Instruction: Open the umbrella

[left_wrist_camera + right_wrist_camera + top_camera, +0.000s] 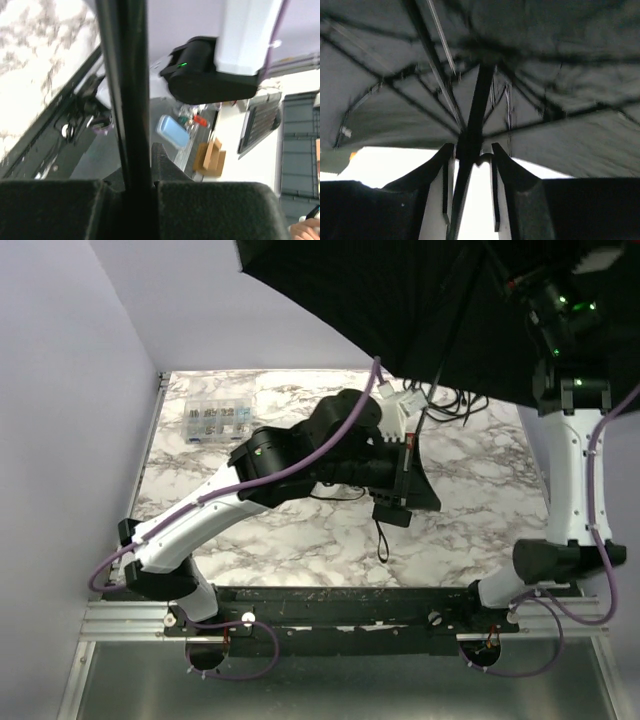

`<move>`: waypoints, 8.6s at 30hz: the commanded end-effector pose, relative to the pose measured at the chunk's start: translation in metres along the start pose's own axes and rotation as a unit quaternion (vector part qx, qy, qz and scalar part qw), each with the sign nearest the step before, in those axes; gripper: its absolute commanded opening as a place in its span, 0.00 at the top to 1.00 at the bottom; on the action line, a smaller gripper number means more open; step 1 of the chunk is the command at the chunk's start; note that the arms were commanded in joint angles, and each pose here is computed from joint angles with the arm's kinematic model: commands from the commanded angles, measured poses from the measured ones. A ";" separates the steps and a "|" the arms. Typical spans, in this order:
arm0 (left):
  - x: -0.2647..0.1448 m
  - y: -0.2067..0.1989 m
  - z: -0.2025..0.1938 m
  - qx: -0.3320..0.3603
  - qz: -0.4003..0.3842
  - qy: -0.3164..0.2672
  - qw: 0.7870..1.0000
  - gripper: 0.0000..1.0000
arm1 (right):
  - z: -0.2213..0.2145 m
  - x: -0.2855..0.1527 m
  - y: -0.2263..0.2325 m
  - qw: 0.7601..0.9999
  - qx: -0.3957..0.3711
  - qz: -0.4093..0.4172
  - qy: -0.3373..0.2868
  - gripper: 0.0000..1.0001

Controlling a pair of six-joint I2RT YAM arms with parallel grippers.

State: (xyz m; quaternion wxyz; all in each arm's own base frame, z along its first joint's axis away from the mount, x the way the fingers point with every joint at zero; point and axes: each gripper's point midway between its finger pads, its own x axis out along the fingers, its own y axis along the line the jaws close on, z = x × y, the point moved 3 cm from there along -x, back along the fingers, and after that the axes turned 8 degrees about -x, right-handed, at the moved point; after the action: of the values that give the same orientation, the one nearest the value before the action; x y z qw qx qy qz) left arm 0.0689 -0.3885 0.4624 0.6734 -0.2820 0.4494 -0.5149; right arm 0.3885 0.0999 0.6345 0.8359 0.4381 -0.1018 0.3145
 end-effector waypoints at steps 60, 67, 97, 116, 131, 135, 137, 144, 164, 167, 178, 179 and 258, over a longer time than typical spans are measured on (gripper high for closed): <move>-0.023 0.000 -0.024 0.043 -0.050 0.152 0.986 1.00 | -0.048 -0.050 -0.085 0.975 0.166 -0.147 -0.030 0.61; -0.035 0.012 -0.046 0.053 -0.040 0.206 0.976 1.00 | 0.002 -0.023 -0.109 0.965 0.124 -0.152 -0.174 0.65; -0.076 0.098 -0.148 0.003 0.076 0.317 0.945 1.00 | 0.230 -0.053 -0.179 0.808 0.028 -0.174 -0.562 0.85; -0.040 0.120 -0.129 0.021 0.121 0.282 0.951 1.00 | 0.228 -0.060 -0.143 0.817 0.106 -0.091 -0.560 0.87; -0.038 0.113 -0.058 0.046 0.147 0.160 0.975 0.66 | 0.119 -0.062 -0.074 0.956 0.027 -0.013 -0.291 0.99; -0.039 0.107 -0.045 0.053 0.142 0.145 0.978 0.44 | 0.094 -0.069 -0.065 0.967 -0.007 -0.023 -0.253 0.99; -0.040 0.102 -0.041 0.060 0.138 0.141 0.978 0.33 | 0.084 -0.072 -0.059 0.971 -0.024 -0.025 -0.237 0.99; -0.051 0.073 -0.029 0.073 0.098 0.124 0.985 0.01 | 0.055 -0.075 -0.052 0.977 -0.088 -0.043 -0.187 0.99; -0.098 0.029 -0.030 0.090 -0.073 0.075 0.990 0.01 | -0.017 -0.053 -0.045 0.978 -0.194 -0.037 -0.061 0.99; -0.100 0.033 -0.020 0.095 -0.055 0.042 0.993 0.01 | -0.030 -0.051 -0.038 0.981 -0.186 -0.025 -0.046 0.99; -0.079 0.029 0.035 0.116 -0.013 -0.040 0.992 0.01 | -0.070 -0.049 -0.003 0.989 -0.144 0.014 0.002 0.99; -0.075 0.032 0.037 0.114 -0.009 -0.039 0.993 0.02 | -0.070 -0.050 0.000 0.990 -0.138 0.016 0.001 0.99; -0.060 0.121 -0.069 0.079 0.011 0.210 0.974 1.00 | 0.168 -0.007 -0.049 0.876 -0.010 -0.080 -0.475 0.84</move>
State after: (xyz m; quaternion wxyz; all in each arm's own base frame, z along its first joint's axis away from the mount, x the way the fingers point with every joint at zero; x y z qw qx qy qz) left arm 0.1701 -0.3527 0.4381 0.7432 -0.2267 0.2948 -0.5561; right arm 0.3984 0.1395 0.6559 0.7759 0.5043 -0.1702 0.3385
